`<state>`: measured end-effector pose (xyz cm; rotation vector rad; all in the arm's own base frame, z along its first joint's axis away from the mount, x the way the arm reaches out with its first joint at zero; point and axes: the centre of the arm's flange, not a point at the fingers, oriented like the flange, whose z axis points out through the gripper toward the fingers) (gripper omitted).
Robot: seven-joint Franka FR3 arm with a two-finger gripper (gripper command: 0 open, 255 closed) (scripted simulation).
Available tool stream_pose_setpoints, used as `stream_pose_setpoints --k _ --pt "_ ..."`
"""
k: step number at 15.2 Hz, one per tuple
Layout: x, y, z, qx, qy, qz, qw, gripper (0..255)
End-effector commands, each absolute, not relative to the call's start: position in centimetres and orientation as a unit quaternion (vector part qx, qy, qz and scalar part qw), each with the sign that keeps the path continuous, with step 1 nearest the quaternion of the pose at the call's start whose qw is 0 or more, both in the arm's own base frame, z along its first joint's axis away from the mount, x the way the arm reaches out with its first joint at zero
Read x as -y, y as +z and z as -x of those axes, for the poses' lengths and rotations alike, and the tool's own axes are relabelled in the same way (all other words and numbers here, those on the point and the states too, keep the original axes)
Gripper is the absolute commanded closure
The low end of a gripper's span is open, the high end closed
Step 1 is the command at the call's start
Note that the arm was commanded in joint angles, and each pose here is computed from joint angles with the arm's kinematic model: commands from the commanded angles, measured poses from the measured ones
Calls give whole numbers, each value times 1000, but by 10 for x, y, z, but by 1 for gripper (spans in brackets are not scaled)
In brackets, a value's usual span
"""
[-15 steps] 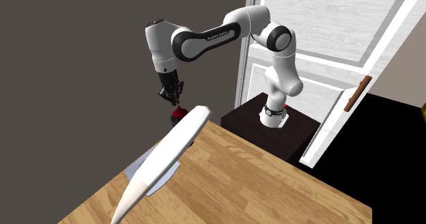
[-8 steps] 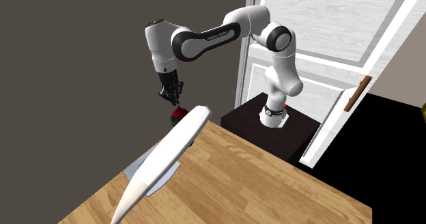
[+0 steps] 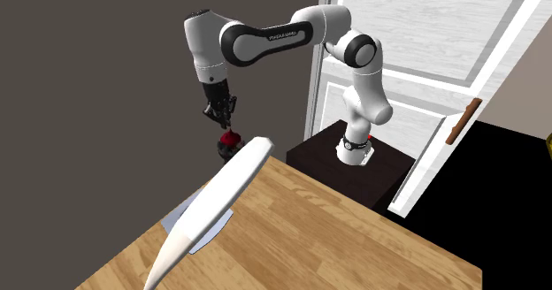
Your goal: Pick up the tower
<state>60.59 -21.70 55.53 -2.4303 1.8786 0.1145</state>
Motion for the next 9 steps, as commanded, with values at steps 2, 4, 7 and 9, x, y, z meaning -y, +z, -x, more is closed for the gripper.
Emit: stream_pose_setpoints --k 2,4,7,9 --pt "218 571 -606 -611 37 790 34 255" --pt "218 582 -606 -611 37 790 34 255" --pt "218 598 -606 -611 37 790 34 255" --pt "218 598 -606 -611 37 790 34 255"
